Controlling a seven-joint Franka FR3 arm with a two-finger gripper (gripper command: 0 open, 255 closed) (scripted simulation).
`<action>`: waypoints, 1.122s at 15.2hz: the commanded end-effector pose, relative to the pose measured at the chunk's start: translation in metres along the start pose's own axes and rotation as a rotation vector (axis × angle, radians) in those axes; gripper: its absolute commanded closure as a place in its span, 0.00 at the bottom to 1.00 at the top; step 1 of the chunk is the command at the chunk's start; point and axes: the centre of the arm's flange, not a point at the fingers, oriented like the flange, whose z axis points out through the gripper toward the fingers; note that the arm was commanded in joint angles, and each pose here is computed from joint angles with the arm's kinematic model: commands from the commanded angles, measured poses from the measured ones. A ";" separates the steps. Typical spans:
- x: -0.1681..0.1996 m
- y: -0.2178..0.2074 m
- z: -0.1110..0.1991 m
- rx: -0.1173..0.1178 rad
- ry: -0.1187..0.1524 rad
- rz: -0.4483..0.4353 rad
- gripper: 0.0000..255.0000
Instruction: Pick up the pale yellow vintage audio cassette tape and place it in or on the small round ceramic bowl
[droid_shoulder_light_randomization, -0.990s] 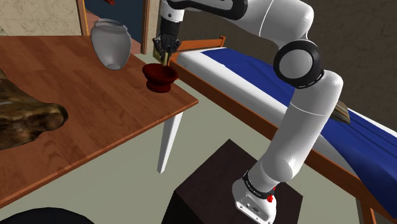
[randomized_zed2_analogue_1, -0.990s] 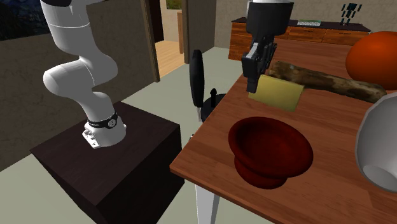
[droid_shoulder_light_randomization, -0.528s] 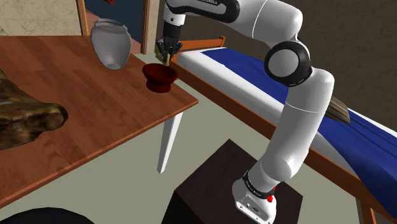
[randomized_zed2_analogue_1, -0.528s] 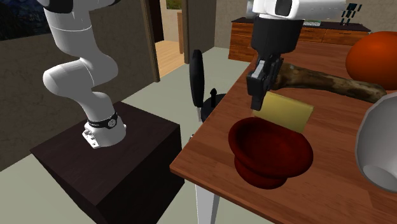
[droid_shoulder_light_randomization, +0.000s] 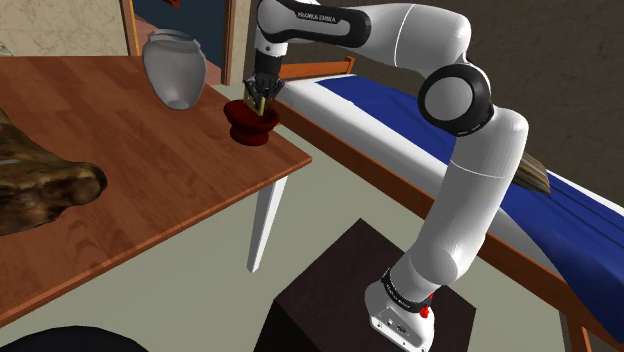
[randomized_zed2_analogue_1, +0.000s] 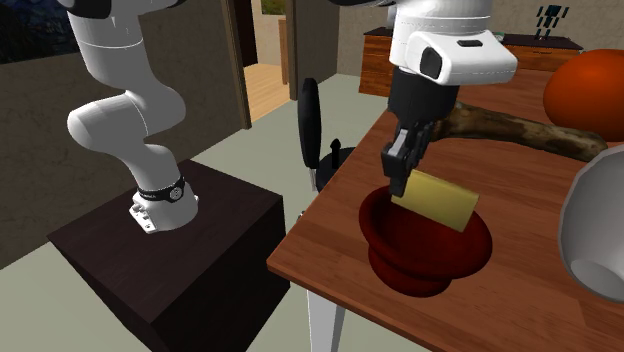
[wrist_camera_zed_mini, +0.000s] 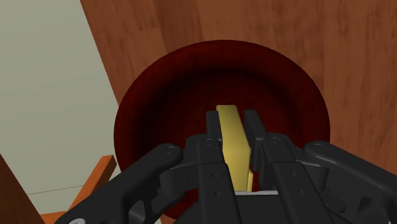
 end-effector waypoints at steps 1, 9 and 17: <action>-0.001 0.000 0.011 0.000 0.001 0.000 1.00; -0.001 0.000 0.011 0.000 0.001 0.000 1.00; -0.001 0.000 -0.016 0.000 0.001 0.000 0.00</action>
